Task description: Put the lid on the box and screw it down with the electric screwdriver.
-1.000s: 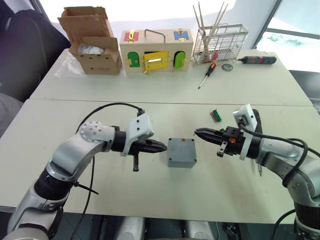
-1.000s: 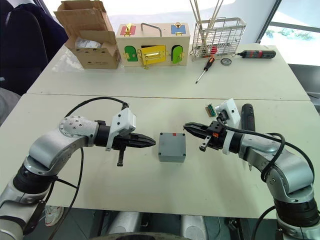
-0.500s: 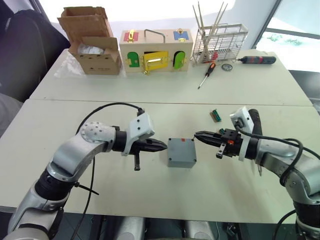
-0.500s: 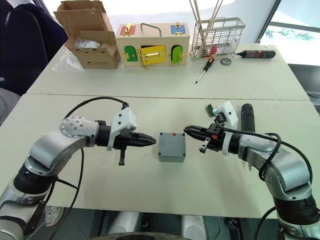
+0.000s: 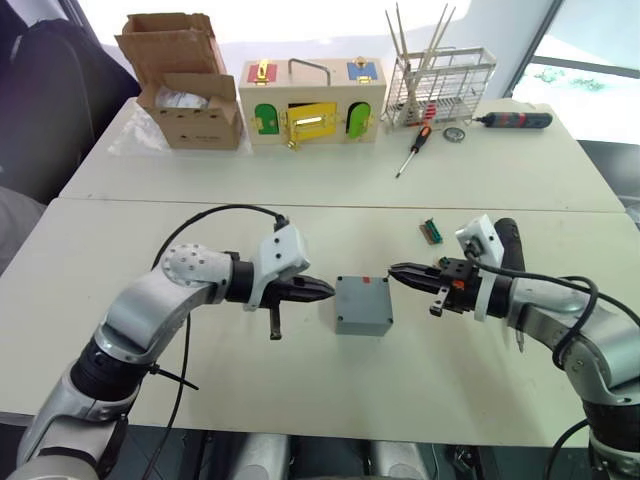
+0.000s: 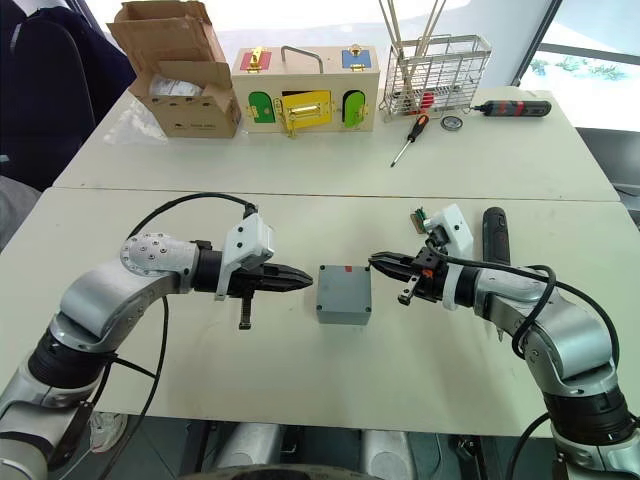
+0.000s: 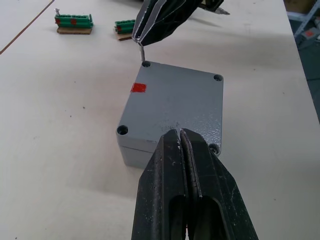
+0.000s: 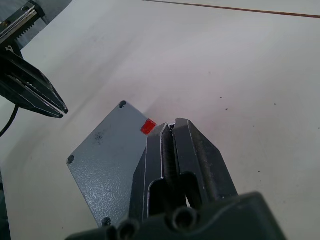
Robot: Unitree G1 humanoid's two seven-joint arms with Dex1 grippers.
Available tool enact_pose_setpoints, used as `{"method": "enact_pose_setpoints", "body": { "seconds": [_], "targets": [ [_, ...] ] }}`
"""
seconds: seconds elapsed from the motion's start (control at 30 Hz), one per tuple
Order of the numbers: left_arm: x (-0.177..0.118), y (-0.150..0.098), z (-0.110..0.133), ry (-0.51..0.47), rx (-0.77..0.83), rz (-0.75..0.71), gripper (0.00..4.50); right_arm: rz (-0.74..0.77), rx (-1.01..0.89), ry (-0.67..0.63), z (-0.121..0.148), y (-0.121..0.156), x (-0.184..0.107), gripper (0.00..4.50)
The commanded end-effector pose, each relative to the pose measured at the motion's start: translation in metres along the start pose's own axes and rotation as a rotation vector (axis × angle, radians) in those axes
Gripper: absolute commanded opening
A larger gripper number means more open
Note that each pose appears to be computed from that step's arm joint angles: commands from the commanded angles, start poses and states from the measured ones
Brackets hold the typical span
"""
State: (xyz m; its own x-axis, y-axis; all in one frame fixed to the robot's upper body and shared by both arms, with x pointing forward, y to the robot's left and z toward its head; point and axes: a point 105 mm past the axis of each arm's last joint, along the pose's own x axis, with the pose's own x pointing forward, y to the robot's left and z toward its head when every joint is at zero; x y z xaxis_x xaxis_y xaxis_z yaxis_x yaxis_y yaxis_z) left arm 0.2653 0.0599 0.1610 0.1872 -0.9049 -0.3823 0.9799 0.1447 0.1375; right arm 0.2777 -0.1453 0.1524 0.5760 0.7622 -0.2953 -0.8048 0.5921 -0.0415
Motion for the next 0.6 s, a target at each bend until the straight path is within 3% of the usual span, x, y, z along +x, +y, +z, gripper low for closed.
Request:
{"method": "enact_pose_setpoints", "body": {
  "seconds": [0.03,0.6],
  "targets": [
    [0.0002,-0.0037,0.0073,-0.019,0.027,-0.010,0.00,0.013,-0.029,-0.007,0.0041,0.0030,-0.0008,0.09],
    [0.0004,-0.0020,0.0064,-0.020,0.021,-0.006,0.00,0.021,-0.023,-0.008,0.0040,0.0041,0.0026,0.09]
  ]
}}
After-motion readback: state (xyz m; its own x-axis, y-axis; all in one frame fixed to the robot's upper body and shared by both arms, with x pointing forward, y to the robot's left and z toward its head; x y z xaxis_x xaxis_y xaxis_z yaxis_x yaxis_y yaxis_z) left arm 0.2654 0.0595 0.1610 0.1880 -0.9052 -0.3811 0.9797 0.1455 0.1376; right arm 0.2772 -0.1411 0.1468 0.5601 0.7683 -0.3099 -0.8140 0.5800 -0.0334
